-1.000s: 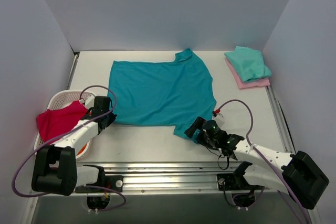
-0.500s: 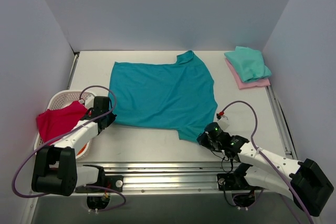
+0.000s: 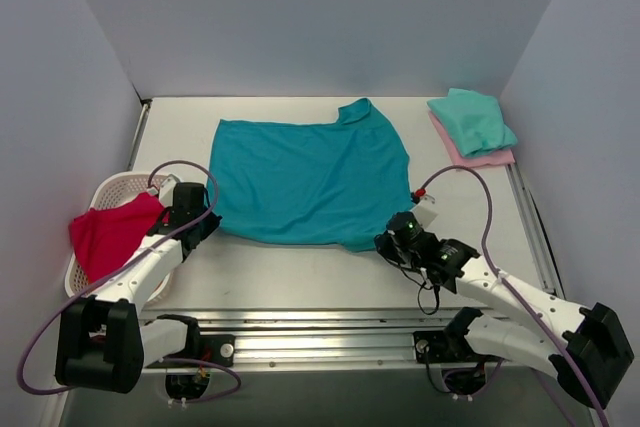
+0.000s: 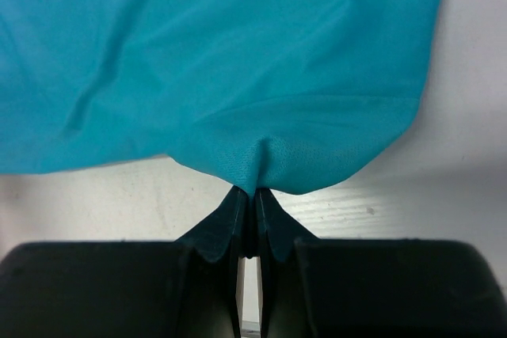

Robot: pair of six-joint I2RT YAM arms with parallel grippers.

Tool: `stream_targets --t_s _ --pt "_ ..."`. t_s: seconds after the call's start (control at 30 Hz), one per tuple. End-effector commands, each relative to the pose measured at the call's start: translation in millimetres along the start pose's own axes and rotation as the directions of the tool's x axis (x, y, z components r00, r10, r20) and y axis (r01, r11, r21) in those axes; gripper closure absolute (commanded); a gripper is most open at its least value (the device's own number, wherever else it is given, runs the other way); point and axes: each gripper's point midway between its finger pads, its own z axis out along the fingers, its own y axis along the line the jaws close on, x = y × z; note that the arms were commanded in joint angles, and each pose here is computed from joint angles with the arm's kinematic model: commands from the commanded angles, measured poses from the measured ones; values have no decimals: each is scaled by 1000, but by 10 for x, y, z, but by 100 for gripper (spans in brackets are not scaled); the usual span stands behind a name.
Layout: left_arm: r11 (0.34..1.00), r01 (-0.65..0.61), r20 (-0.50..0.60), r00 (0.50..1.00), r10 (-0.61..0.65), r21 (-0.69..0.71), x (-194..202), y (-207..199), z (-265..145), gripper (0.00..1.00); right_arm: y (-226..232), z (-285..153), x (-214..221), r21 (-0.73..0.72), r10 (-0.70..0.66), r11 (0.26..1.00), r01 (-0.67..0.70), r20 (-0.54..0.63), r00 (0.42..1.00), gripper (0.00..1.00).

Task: Fold and stack the t-shirts
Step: Grap the side of the flattened tshirt closest away from the robot with both arms, then fold the flattened tshirt in 1/3 of the way

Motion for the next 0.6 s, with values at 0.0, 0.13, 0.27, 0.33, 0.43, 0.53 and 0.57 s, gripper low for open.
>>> stream_targets --t_s 0.0,0.13,0.27,0.33,0.43,0.53,0.57 --pt "998 10 12 1000 -11 58 -161 -222 -69 88 173 -10 -279 26 -64 998 62 71 995 100" --pt "997 20 1 1000 -20 72 -188 -326 -24 88 382 40 -522 44 -103 994 98 115 988 100" --pt "994 21 -12 1000 -20 103 -248 -489 11 88 501 166 -729 75 -126 990 117 118 985 100" --pt "995 19 -14 1000 -18 103 -269 -529 40 88 545 248 -842 89 -129 989 119 119 984 100" --pt "992 22 -14 1000 -21 120 -320 -625 73 88 525 370 -939 126 -139 984 124 114 984 100" --pt "991 25 -20 1000 -23 129 -365 -694 119 88 538 487 -1103 158 -143 980 123 123 982 100" --pt "991 24 -17 1000 -22 129 -379 -709 130 88 595 508 -1189 156 -140 981 118 133 981 100"
